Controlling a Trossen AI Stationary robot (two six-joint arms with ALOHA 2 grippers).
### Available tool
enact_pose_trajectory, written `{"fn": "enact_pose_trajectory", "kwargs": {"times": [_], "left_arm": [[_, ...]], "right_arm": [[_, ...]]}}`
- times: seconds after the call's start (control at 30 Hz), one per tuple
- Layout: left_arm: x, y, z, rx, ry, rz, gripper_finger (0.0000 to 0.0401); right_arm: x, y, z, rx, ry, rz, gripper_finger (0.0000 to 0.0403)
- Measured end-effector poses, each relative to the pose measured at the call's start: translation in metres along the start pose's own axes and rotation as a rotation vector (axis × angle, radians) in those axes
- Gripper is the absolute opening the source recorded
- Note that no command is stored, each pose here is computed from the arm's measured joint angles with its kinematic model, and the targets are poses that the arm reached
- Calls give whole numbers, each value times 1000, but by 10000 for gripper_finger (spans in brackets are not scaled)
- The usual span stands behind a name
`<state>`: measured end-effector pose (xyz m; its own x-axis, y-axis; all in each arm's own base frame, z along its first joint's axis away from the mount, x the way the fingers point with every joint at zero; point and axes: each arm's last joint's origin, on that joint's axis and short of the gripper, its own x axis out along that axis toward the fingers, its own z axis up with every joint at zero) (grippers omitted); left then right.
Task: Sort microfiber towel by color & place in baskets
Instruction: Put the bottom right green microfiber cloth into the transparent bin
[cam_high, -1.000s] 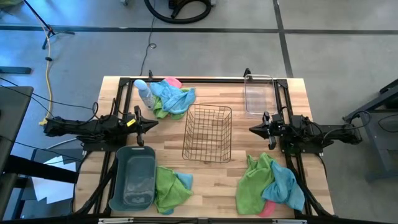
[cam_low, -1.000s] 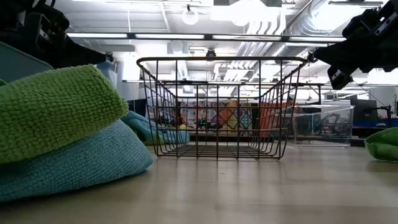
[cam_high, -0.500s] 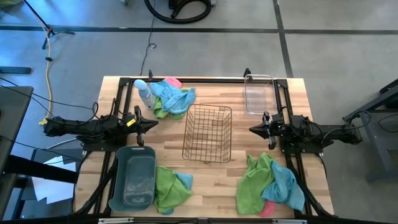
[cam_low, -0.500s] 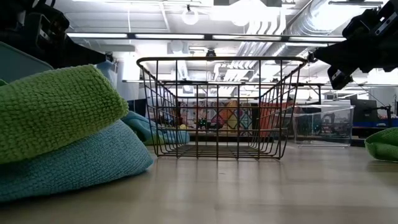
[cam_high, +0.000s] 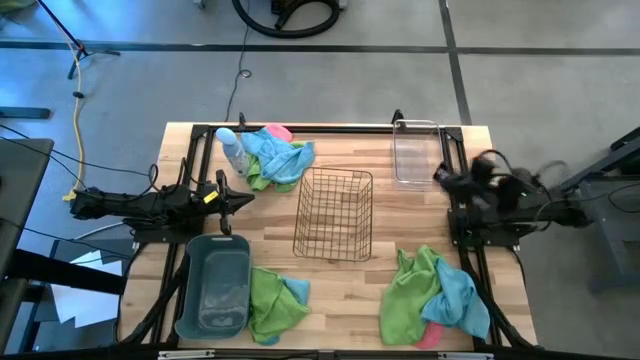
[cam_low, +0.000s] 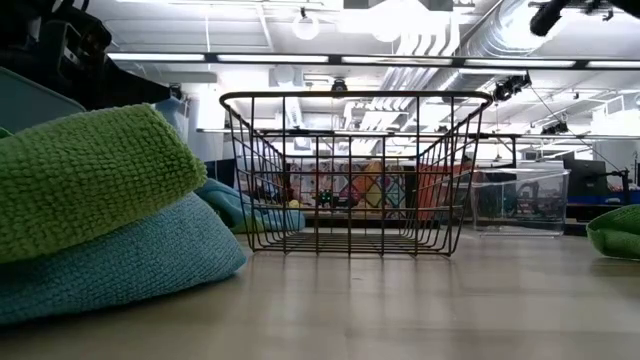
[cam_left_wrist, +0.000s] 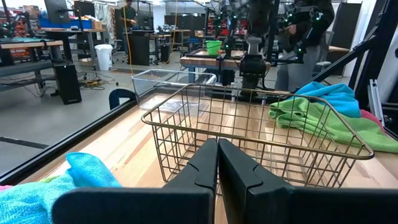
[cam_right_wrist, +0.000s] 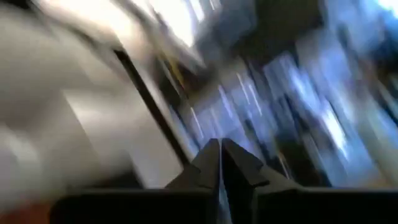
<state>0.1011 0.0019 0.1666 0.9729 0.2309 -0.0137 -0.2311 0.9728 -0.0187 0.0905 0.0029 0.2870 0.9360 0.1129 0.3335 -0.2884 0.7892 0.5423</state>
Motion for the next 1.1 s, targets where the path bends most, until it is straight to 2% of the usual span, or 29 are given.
{"fn": "enact_pose_trajectory", "kwargs": {"times": [0.1,0.2,0.3,0.4,0.57,0.77,0.93,1.1], "left_arm": [[0,0,0,0,0,0,0],[0,0,0,0,0,0,0],[0,0,0,0,0,0,0],[0,0,0,0,0,0,0],[0,0,0,0,0,0,0],[0,0,0,0,0,0,0],[0,0,0,0,0,-1,0],[0,0,0,0,0,-1,0]], "right_arm": [[13,5,3,-1,398,-145,60],[23,7,-1,86,724,-208,111],[29,7,-14,228,1008,-255,160],[33,6,-33,328,1207,-347,194],[48,6,-69,419,1348,-461,208],[74,11,-113,534,1413,-537,209],[78,12,-148,498,1497,-627,209],[76,11,-165,412,1507,-695,209]]}}
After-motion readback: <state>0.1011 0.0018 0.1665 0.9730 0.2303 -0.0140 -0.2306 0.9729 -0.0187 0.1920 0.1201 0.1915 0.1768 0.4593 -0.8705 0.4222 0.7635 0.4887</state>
